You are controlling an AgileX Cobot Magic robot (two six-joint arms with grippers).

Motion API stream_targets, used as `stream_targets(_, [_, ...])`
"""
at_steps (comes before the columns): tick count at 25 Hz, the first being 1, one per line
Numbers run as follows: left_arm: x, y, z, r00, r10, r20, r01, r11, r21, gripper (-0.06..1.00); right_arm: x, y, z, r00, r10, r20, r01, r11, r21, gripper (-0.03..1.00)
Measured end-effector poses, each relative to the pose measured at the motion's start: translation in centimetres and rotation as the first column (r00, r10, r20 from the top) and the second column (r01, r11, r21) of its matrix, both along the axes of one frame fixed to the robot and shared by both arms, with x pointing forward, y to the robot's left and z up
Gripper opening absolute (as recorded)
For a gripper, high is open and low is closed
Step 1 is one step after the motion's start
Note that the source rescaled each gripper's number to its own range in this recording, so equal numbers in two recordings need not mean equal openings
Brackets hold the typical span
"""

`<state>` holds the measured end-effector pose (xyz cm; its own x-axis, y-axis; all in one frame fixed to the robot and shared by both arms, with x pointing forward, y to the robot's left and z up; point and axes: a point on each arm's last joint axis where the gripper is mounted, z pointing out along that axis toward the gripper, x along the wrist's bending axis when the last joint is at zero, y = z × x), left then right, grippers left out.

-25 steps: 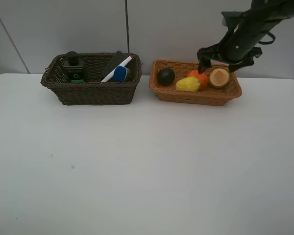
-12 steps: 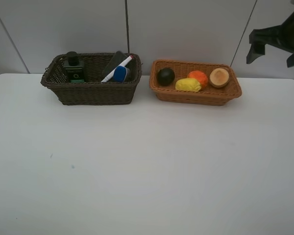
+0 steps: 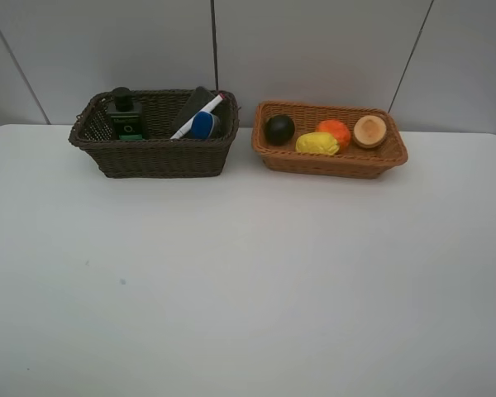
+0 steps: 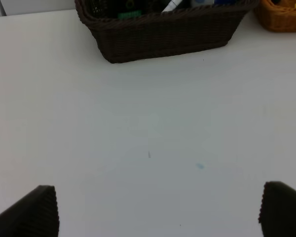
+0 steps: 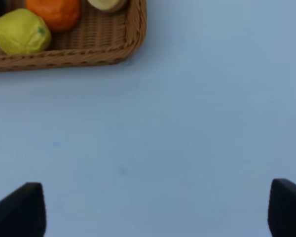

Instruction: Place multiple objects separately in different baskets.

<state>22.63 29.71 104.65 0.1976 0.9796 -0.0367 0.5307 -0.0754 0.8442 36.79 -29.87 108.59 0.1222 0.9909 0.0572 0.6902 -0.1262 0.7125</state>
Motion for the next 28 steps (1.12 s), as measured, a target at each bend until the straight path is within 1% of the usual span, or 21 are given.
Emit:
stream_targets(1, [0.0,0.0,0.0,1.0,0.0,0.0,0.0,1.0,0.0,1.0,-1.6,-0.1,0.1,0.999,-0.004,0.045,0.004,1.0,0.007,1.0])
stream_targets(5, [0.0,0.0,0.0,1.0,0.0,0.0,0.0,1.0,0.0,1.0,-6.7,-0.5,-0.7,0.986,-0.014,0.168,0.011,1.0,0.02,1.0])
stream_targets(9, [0.0,0.0,0.0,1.0,0.0,0.0,0.0,1.0,0.0,1.0,-9.8,-0.7,-1.6,0.969,-0.011,0.249,0.005,1.0,0.025,1.0])
stream_targets(12, [0.0,0.0,0.0,1.0,0.0,0.0,0.0,1.0,0.0,1.0,-11.6,-0.5,-1.5,0.939,0.036,0.342,-0.044,0.999,0.014,1.0])
stream_targets(15, [0.0,0.0,0.0,1.0,0.0,0.0,0.0,1.0,0.0,1.0,-12.9,-0.1,-1.5,0.906,0.106,0.41,-0.109,0.994,-0.015,1.0])
stream_targets(17, [0.0,0.0,0.0,1.0,0.0,0.0,0.0,1.0,0.0,1.0,-13.4,0.1,-1.5,0.889,0.146,0.435,-0.142,0.989,-0.041,1.0])
stream_targets(22, [0.0,0.0,0.0,1.0,0.0,0.0,0.0,1.0,0.0,1.0,-13.5,0.4,-1.6,0.886,0.18,0.428,-0.176,0.983,-0.049,1.0])
stream_targets(28, [0.0,0.0,0.0,1.0,0.0,0.0,0.0,1.0,0.0,1.0,-13.7,0.4,-3.0,0.93,0.189,0.315,-0.186,0.982,-0.041,1.0])
